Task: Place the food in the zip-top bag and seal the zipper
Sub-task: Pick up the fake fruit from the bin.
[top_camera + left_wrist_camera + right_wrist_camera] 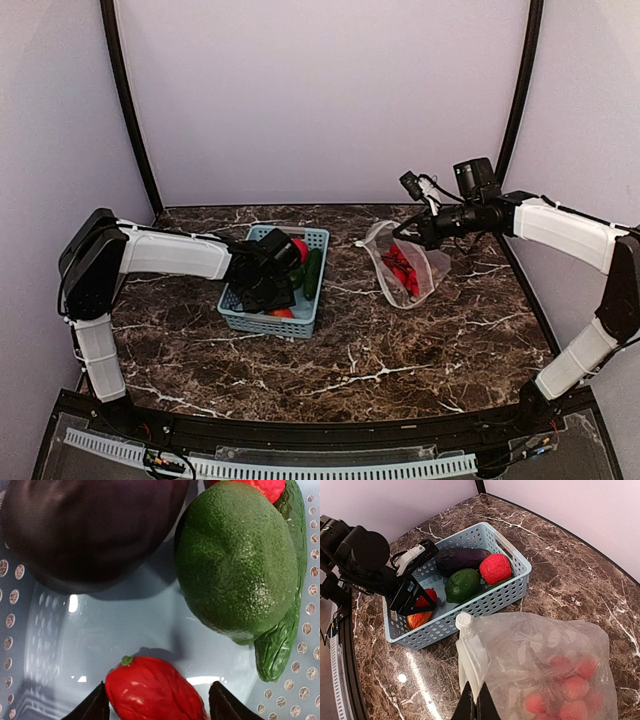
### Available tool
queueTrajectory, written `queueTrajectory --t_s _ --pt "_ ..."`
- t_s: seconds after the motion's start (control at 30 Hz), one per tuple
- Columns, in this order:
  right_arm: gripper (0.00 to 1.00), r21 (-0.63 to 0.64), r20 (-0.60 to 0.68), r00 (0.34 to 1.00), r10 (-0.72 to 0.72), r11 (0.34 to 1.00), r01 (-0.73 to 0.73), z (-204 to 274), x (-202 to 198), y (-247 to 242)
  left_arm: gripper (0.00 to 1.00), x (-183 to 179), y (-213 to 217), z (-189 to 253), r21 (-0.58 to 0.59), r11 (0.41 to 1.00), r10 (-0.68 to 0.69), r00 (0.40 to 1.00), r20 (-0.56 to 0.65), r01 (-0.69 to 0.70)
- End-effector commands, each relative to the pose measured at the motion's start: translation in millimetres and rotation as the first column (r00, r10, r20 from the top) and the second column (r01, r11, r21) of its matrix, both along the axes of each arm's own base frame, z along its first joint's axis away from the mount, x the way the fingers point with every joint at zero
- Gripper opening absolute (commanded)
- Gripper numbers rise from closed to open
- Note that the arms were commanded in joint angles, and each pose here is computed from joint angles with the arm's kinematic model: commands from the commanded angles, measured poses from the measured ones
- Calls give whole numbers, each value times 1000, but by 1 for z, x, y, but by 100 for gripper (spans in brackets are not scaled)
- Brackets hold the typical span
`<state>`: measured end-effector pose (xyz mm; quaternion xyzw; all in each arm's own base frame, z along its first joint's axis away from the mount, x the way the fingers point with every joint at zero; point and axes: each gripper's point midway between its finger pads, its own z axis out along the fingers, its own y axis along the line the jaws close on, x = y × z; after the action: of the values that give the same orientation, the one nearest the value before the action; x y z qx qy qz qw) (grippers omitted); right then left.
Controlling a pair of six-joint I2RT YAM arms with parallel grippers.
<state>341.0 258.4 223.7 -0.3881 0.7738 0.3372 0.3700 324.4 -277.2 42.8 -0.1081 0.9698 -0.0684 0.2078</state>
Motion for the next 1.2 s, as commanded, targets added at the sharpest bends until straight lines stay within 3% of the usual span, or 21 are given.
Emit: queueTrajectory --t_s 0.0,0.23,0.43,0.57,0.73,0.83,0.87,0.97,1.07,1.17 --pt "0 29 27 999 17 999 -17 10 -3 2 63 3 -2 -8 -18 1000 9 1000 -28 -9" --pt "0 28 26 1000 18 999 -18 9 -4 2 49 12 -4 19 -26 999 -33 998 49 34" --pt "0 24 26 1000 13 1000 -14 9 -4 1 47 28 10 83 87 992 -112 976 189 97" --pt "0 23 20 1000 10 1000 -10 7 -3 1 46 35 6 118 87 984 -173 942 288 154" --pt "0 20 3 1000 -12 1000 12 15 1 1 36 39 -8 143 78 961 -275 882 383 266" --pt "0 35 -28 1000 3 999 -2 26 -2 3 34 41 -33 182 -2 933 -303 788 535 360" --pt "0 33 -39 999 12 999 -11 29 -4 4 33 35 -41 184 19 916 -341 753 562 400" --pt "0 9 -45 999 7 1000 -7 38 -2 3 29 25 -70 244 28 879 -329 562 759 476" --pt "0 0 -41 999 1 1000 -1 51 -1 2 29 1 -107 274 128 809 -402 383 832 573" --pt "0 4 -58 998 0 1000 0 60 -1 3 29 -16 -133 298 124 763 -368 269 890 634"
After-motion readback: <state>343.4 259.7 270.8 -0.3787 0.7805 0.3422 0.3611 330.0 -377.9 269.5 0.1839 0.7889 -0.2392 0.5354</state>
